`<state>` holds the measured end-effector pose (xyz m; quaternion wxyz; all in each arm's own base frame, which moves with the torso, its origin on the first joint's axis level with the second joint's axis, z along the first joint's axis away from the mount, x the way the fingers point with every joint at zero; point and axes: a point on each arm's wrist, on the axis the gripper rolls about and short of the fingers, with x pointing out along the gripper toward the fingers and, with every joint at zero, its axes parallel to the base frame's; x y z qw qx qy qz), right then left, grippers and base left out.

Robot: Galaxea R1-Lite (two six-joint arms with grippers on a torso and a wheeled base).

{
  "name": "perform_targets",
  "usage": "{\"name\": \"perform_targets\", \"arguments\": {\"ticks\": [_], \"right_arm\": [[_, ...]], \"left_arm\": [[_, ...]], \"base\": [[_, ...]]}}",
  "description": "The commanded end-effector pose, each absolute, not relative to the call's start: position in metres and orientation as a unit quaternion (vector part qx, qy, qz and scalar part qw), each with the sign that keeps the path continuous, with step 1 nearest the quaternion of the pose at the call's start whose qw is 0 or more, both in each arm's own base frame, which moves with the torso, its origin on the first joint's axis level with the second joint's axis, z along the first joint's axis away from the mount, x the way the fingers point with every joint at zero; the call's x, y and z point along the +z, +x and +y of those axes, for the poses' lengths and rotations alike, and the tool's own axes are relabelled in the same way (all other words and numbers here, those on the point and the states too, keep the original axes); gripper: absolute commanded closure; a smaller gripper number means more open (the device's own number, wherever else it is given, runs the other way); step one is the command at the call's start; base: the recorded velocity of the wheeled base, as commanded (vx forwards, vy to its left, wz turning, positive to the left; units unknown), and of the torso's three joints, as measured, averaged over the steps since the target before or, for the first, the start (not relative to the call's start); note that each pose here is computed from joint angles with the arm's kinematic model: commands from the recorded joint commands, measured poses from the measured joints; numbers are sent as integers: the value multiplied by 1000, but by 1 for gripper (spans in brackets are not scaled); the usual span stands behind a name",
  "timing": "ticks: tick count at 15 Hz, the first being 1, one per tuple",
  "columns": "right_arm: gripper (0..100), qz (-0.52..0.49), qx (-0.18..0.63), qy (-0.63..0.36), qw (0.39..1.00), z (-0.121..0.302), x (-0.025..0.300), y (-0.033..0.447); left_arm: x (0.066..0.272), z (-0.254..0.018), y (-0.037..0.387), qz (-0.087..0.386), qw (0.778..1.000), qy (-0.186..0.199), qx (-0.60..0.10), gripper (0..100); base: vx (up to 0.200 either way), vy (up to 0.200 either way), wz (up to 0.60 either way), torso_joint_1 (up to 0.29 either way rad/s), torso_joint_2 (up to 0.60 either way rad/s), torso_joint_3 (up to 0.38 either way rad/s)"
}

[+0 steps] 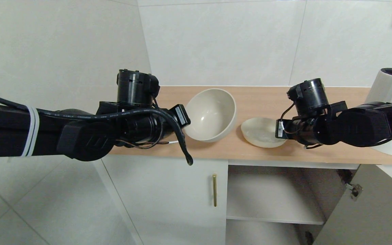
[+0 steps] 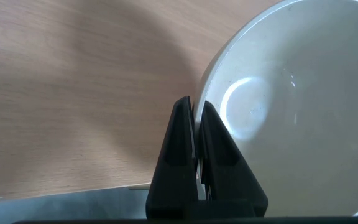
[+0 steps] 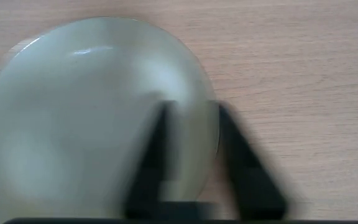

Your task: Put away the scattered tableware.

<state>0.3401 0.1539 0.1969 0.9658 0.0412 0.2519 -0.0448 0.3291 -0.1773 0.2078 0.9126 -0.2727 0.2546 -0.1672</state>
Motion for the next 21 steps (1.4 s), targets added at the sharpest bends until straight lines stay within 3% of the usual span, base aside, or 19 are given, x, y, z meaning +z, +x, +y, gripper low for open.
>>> {"name": "perform_targets", "arguments": {"ticks": [1, 9, 12, 13, 16, 21], "right_arm": [[100, 251, -44, 42, 966, 154, 198, 339], [100, 239, -39, 53, 969, 149, 215, 329], [100, 265, 28, 90, 960, 138, 242, 299], [100, 300, 80, 117, 943, 127, 259, 272], [100, 307, 88, 118, 940, 118, 264, 254], [100, 335, 114, 115, 928, 103, 253, 219]], "left_arm": [[209, -177, 329, 254, 913, -273, -167, 100], [212, -175, 326, 251, 913, -274, -168, 100], [214, -168, 312, 251, 915, -269, -169, 100], [219, -158, 294, 251, 916, -260, -174, 100], [225, -145, 270, 247, 918, -245, -192, 100], [221, -123, 231, 250, 920, -186, -240, 100]], "base": [[0, 0, 0, 0, 0, 0], [0, 0, 0, 0, 0, 0], [0, 0, 0, 0, 0, 0], [0, 0, 0, 0, 0, 0], [0, 0, 0, 0, 0, 0], [0, 0, 0, 0, 0, 0]]}}
